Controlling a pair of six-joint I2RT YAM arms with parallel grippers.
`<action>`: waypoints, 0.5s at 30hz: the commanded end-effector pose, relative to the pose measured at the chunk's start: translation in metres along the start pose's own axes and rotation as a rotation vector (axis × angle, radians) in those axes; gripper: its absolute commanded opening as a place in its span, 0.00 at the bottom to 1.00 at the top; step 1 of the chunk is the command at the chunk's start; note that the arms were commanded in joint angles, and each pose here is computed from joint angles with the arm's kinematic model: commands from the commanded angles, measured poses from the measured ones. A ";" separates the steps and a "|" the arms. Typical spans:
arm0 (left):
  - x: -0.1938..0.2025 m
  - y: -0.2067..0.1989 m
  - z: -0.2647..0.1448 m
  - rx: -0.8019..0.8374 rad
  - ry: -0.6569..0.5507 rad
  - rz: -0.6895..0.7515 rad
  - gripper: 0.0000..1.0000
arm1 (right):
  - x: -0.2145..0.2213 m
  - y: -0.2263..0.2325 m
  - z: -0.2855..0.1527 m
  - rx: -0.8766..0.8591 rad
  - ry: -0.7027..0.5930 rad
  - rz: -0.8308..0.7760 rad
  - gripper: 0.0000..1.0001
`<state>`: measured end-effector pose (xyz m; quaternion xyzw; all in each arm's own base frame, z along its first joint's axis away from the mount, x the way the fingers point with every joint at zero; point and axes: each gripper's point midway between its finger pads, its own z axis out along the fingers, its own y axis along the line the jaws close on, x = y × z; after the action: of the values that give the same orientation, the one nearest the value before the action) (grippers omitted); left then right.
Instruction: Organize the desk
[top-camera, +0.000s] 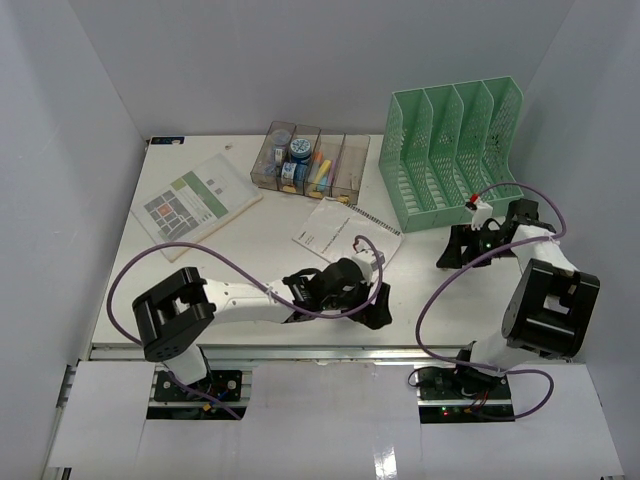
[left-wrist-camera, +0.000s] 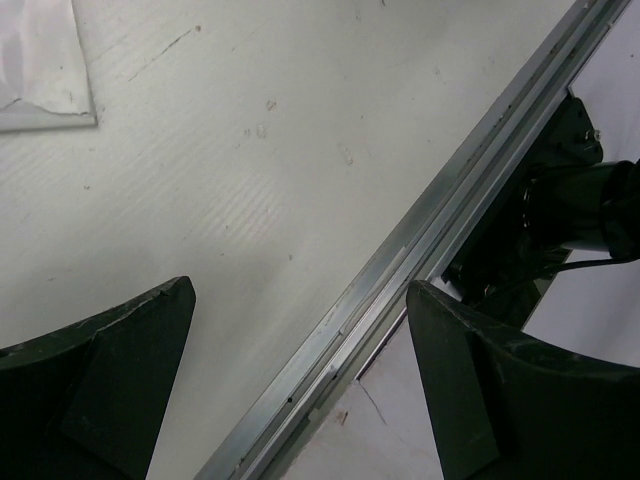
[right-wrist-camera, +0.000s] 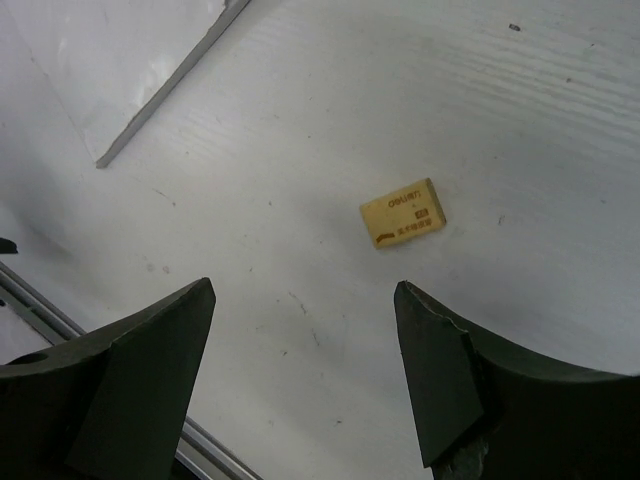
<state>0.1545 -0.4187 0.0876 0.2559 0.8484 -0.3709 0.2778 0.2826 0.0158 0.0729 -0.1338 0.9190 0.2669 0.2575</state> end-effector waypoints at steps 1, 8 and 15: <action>-0.022 -0.007 -0.025 -0.012 -0.123 -0.005 0.98 | -0.033 -0.008 0.009 -0.021 -0.064 0.192 0.79; -0.025 0.001 -0.047 -0.029 -0.201 -0.052 0.98 | -0.045 -0.058 0.009 0.301 -0.116 0.273 0.80; -0.018 0.006 -0.054 -0.025 -0.219 -0.069 0.98 | -0.040 -0.057 0.018 0.402 -0.088 0.082 0.79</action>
<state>0.1555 -0.3810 0.1153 0.1984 0.8358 -0.3803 0.3428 0.3343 -0.0116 0.0552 0.0095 0.9478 0.1611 0.2751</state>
